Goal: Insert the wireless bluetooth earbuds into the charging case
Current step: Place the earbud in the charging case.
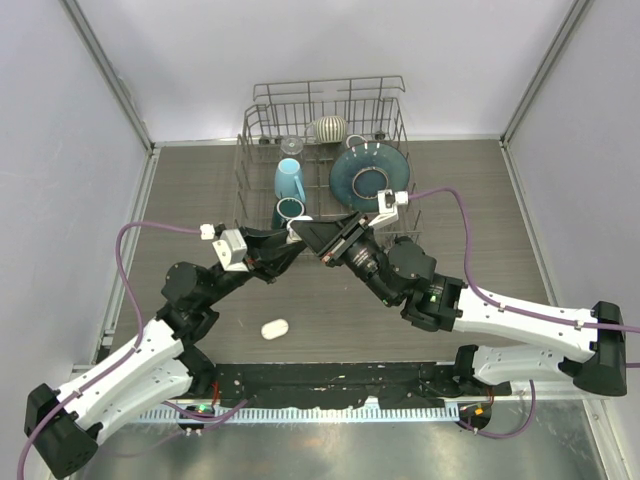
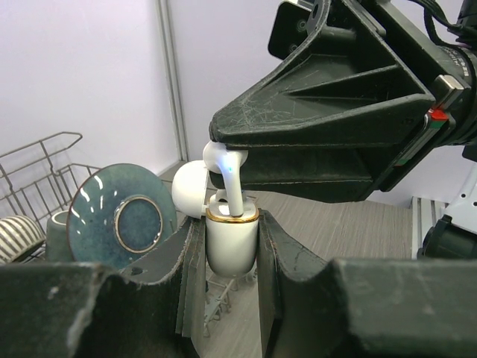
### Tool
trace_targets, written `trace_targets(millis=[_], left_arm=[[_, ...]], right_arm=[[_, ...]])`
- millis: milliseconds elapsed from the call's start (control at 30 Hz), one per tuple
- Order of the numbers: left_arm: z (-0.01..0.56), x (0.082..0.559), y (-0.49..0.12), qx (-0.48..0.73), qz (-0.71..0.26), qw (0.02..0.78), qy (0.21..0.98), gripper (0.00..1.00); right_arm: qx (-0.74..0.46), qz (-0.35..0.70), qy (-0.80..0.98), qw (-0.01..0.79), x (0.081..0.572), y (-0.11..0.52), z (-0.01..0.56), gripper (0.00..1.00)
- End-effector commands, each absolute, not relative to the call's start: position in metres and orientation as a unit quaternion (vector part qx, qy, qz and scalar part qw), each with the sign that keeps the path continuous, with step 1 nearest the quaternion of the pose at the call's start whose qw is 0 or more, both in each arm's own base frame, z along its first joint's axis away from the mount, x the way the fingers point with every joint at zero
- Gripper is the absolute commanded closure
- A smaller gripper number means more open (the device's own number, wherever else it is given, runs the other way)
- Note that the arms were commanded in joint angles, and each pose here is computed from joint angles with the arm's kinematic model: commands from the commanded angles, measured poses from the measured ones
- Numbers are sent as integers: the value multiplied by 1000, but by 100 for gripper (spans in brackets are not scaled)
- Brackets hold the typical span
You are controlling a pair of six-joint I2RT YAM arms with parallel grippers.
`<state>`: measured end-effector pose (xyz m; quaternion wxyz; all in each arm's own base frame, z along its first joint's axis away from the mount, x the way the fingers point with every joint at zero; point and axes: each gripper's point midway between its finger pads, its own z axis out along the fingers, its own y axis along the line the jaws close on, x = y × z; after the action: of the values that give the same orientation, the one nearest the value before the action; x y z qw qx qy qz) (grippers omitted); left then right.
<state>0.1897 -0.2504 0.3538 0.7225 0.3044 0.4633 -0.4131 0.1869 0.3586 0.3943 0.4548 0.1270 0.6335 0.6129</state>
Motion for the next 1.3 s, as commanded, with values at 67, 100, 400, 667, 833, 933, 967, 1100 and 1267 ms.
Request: trace_targets(millis=[67, 100, 400, 667, 833, 933, 967, 1100, 1267], left_arm=[[416, 176, -232, 262, -414, 787, 375, 100], [417, 176, -232, 259, -417, 787, 374, 100], [421, 169, -232, 250, -436, 784, 364, 100], [427, 171, -228, 239, -426, 795, 360, 100], [429, 171, -227, 237, -420, 800, 357, 100], [429, 172, -227, 237, -420, 800, 357, 100], [429, 172, -227, 236, -420, 800, 357, 100], [427, 172, -227, 238, -420, 799, 359, 100], [423, 173, -230, 242, -421, 794, 364, 100]], right_arm=[[141, 576, 640, 488, 194, 352, 387, 99], [141, 576, 640, 489, 194, 352, 388, 99], [140, 577, 633, 497, 196, 353, 394, 99], [106, 554, 664, 492, 191, 362, 380, 99], [97, 517, 685, 504, 195, 354, 373, 77], [89, 524, 677, 510, 193, 353, 381, 62], [88, 523, 676, 511, 193, 353, 383, 58], [73, 534, 666, 516, 189, 353, 394, 44], [52, 538, 659, 523, 186, 357, 409, 36]])
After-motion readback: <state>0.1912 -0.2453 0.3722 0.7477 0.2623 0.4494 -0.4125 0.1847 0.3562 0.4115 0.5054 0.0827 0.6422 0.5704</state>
